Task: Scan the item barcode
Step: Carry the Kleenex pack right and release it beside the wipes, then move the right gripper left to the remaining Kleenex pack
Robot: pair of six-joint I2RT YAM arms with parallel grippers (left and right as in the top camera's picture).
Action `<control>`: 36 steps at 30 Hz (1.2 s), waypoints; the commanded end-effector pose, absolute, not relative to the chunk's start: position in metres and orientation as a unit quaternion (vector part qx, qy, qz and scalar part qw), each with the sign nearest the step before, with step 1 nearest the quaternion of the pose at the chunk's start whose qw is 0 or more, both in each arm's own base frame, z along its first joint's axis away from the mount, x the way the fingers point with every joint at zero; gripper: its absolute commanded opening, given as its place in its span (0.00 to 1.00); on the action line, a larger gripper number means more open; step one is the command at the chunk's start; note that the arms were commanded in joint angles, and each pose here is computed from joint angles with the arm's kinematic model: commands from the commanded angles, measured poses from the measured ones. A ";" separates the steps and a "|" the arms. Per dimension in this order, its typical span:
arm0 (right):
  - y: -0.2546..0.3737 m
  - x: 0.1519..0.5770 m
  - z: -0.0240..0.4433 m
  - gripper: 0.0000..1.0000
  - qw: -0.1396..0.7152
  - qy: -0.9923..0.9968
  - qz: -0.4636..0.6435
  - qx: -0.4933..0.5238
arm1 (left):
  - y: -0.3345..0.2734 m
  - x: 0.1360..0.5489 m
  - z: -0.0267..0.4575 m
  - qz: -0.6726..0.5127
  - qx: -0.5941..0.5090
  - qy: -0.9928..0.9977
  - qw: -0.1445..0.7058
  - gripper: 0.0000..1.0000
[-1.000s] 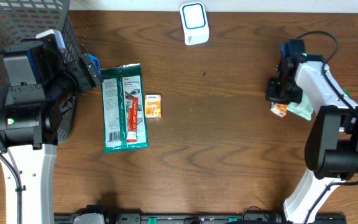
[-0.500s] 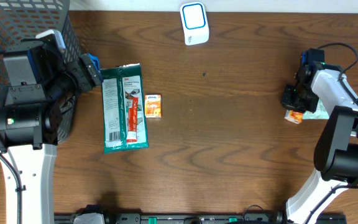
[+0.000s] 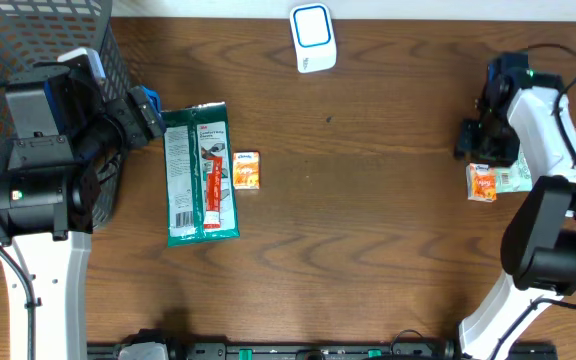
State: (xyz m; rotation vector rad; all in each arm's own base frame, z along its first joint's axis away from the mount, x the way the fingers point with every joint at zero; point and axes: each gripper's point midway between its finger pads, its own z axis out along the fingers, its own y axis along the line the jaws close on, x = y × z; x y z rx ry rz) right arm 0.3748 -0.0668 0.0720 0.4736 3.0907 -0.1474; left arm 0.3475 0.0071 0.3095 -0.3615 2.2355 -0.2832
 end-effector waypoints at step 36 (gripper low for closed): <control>0.387 0.367 0.140 0.01 0.274 0.924 0.158 -0.215 | 0.008 0.348 0.312 -0.112 -0.139 0.890 0.420 0.87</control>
